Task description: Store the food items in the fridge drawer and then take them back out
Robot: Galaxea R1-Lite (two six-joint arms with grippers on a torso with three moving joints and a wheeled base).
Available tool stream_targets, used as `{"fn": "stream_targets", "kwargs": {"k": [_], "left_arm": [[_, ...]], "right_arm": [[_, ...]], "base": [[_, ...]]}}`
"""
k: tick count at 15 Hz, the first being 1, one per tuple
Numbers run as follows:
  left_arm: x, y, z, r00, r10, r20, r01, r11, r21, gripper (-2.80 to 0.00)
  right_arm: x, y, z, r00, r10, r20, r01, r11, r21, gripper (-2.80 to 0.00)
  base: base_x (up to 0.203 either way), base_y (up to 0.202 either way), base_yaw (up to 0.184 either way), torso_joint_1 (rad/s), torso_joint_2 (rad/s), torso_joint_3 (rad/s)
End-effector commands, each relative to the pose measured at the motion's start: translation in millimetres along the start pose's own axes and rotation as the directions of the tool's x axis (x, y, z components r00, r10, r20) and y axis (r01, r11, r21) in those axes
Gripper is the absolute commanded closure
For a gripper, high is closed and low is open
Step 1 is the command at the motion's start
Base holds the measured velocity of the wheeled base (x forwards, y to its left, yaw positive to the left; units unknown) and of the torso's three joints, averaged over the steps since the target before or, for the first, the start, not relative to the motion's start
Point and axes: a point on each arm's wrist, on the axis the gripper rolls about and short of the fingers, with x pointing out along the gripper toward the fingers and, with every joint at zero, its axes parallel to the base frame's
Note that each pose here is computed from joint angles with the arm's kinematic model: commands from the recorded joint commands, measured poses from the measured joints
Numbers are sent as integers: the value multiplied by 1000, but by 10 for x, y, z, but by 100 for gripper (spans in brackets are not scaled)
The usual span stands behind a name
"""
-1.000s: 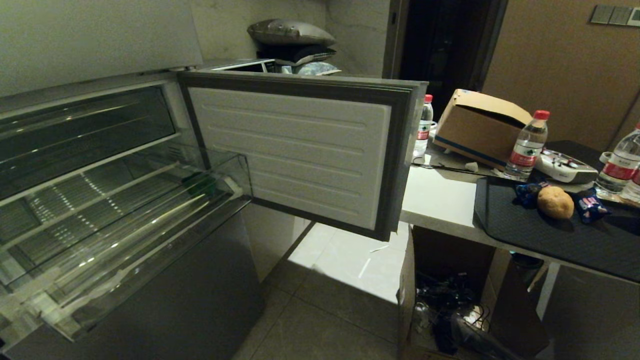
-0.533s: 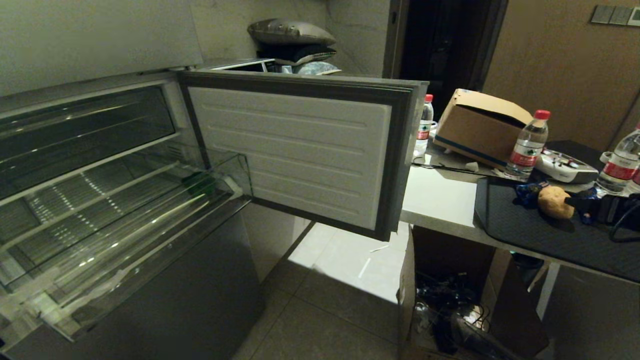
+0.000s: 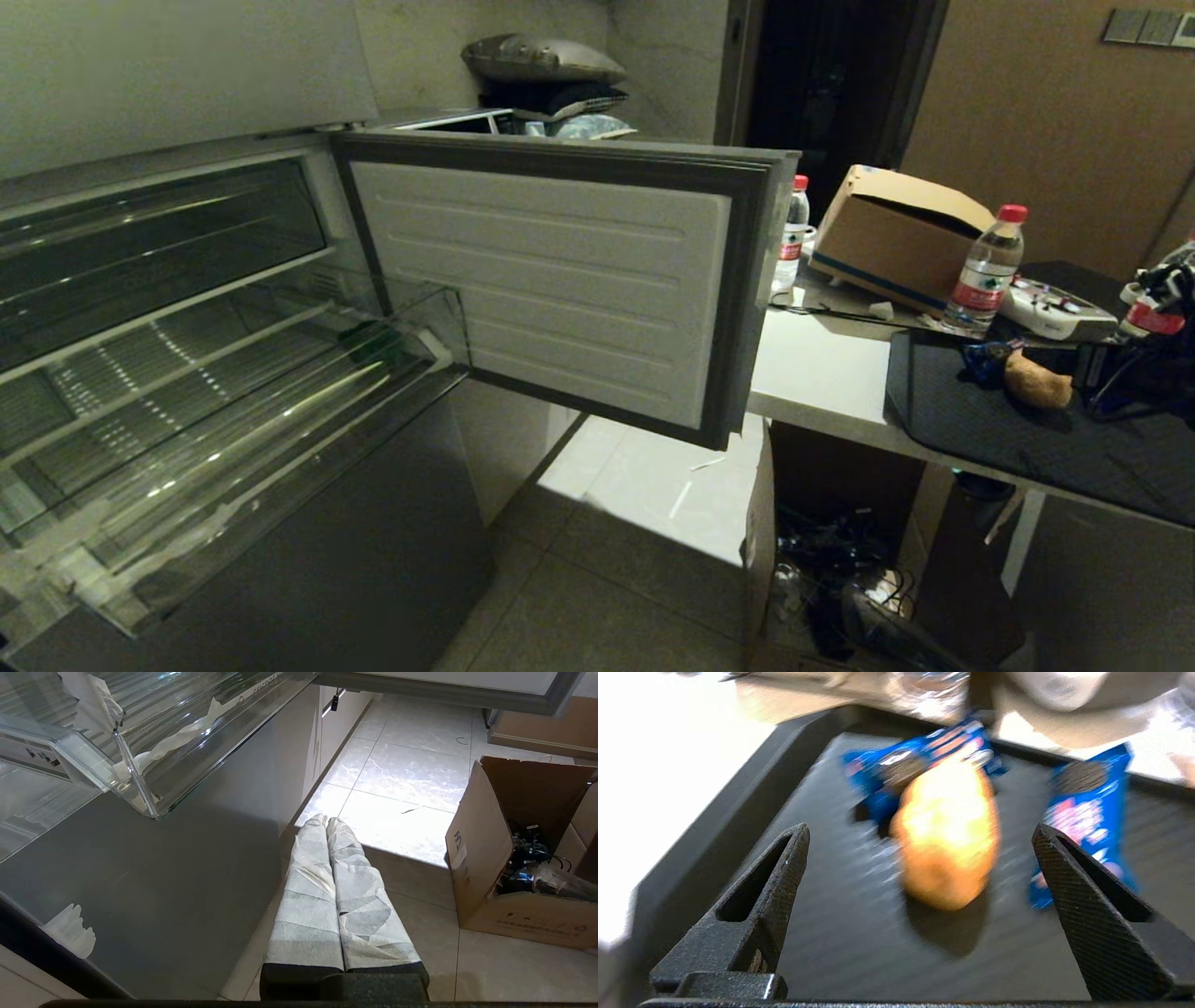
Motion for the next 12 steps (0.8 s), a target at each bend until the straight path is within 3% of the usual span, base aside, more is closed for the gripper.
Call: {"fn": "stream_targets", "kwargs": {"k": [1,12], "left_arm": [[1,0,0,1000,0,-2,0,1000,0,0],[1,0,0,1000,0,-2,0,1000,0,0]], "right_arm": [[248,-9,-62,1000,8,-8,-8,1000,-7,-280],[710,-108,-267,999,2,-34,-2,1000,-3,-280]], "base": [[0,0,0,0,0,0],[0,0,0,0,0,0]]}}
